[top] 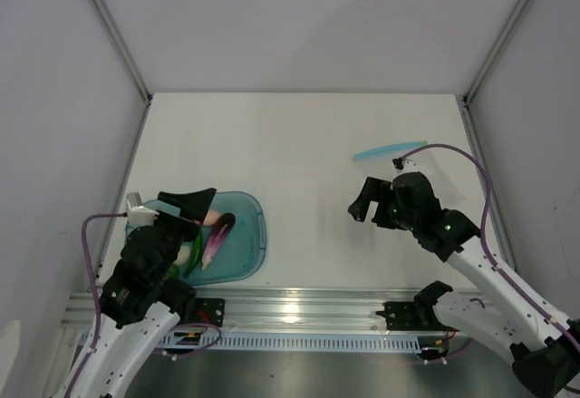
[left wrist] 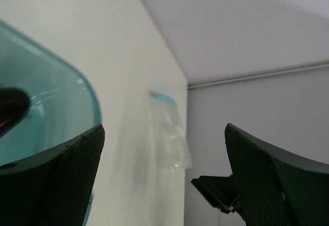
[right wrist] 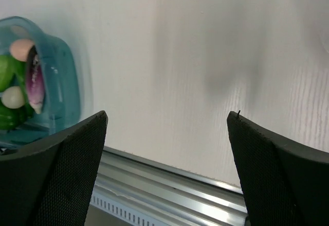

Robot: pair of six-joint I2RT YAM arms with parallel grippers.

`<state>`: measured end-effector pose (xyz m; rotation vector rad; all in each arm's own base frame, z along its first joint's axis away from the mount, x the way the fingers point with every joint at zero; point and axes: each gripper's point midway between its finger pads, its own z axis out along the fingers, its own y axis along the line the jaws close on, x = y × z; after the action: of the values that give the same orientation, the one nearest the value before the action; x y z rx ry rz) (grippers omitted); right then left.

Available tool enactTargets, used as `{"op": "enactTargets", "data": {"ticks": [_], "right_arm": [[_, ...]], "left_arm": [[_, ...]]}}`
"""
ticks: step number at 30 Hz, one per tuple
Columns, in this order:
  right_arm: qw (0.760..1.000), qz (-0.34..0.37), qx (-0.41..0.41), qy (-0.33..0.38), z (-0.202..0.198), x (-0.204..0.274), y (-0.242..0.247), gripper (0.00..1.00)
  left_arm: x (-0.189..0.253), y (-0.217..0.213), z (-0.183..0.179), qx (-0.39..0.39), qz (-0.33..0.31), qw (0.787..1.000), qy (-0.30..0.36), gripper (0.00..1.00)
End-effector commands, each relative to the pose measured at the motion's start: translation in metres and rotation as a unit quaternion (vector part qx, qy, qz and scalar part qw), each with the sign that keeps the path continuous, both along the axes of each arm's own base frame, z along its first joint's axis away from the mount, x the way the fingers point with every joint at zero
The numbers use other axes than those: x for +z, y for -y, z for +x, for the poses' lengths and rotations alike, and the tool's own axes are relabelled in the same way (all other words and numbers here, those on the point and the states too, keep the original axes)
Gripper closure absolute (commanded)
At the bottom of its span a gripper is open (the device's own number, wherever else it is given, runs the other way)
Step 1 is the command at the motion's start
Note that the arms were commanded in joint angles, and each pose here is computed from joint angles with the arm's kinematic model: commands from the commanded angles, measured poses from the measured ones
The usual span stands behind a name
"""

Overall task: Place the food in the zip-top bag and seal the zipper
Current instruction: Pick up the zipper food storage bag at the center of the board.

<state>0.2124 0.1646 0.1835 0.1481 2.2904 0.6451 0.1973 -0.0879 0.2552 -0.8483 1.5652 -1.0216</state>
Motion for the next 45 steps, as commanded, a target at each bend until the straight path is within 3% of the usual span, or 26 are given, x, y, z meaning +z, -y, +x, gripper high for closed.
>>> {"op": "enactTargets", "data": {"ticks": [1, 7, 8, 10, 14, 17, 21, 29, 32, 36, 41, 45], "right_arm": [[0.999, -0.052, 0.002, 0.002, 0.011, 0.001, 0.006, 0.01], [0.996, -0.043, 0.076, -0.013, 0.019, -0.007, -0.041, 0.0], [0.995, -0.041, 0.086, -0.009, 0.019, -0.007, -0.048, 0.01], [0.993, -0.016, 0.115, 0.026, 0.023, 0.01, -0.077, 0.01], [0.987, -0.016, 0.159, 0.031, 0.016, 0.017, -0.114, 0.01], [0.98, -0.003, 0.198, 0.017, 0.012, 0.013, -0.143, 0.01], [0.971, 0.004, 0.24, 0.003, 0.004, 0.003, -0.172, 0.01], [0.948, -0.013, 0.317, 0.009, -0.016, -0.004, -0.23, 0.03], [0.96, -0.042, 0.278, 0.009, -0.007, -0.008, -0.224, 0.03], [0.984, -0.067, 0.164, -0.008, 0.034, -0.015, -0.177, 0.03], [0.99, -0.13, 0.05, -0.001, 0.098, -0.015, -0.091, 0.01], [0.971, -0.237, -0.036, -0.015, 0.151, -0.03, -0.016, 0.01]], "left_arm": [[-0.057, -0.015, -0.012, 0.042, 0.008, 0.989, -0.143, 0.0], [-0.056, -0.017, -0.018, 0.034, 0.007, 0.993, -0.113, 0.01], [-0.035, -0.016, -0.02, 0.022, 0.009, 0.998, -0.062, 0.01], [-0.014, -0.008, -0.03, -0.034, 0.083, 0.996, 0.017, 0.01], [0.014, -0.014, -0.052, -0.049, 0.122, 0.986, 0.105, 0.0], [0.029, -0.03, -0.064, -0.018, 0.108, 0.984, 0.139, 0.01], [0.023, -0.035, -0.065, -0.01, 0.111, 0.987, 0.115, 0.01], [-0.005, -0.032, -0.05, -0.02, 0.173, 0.984, -0.025, 0.0], [-0.019, -0.028, -0.045, -0.033, 0.196, 0.977, -0.074, 0.01], [-0.033, -0.024, -0.043, -0.047, 0.21, 0.968, -0.129, 0.01], [-0.027, -0.009, -0.037, -0.076, 0.197, 0.972, -0.098, 0.0], [-0.022, 0.002, -0.033, -0.096, 0.184, 0.975, -0.074, 0.0]]}}
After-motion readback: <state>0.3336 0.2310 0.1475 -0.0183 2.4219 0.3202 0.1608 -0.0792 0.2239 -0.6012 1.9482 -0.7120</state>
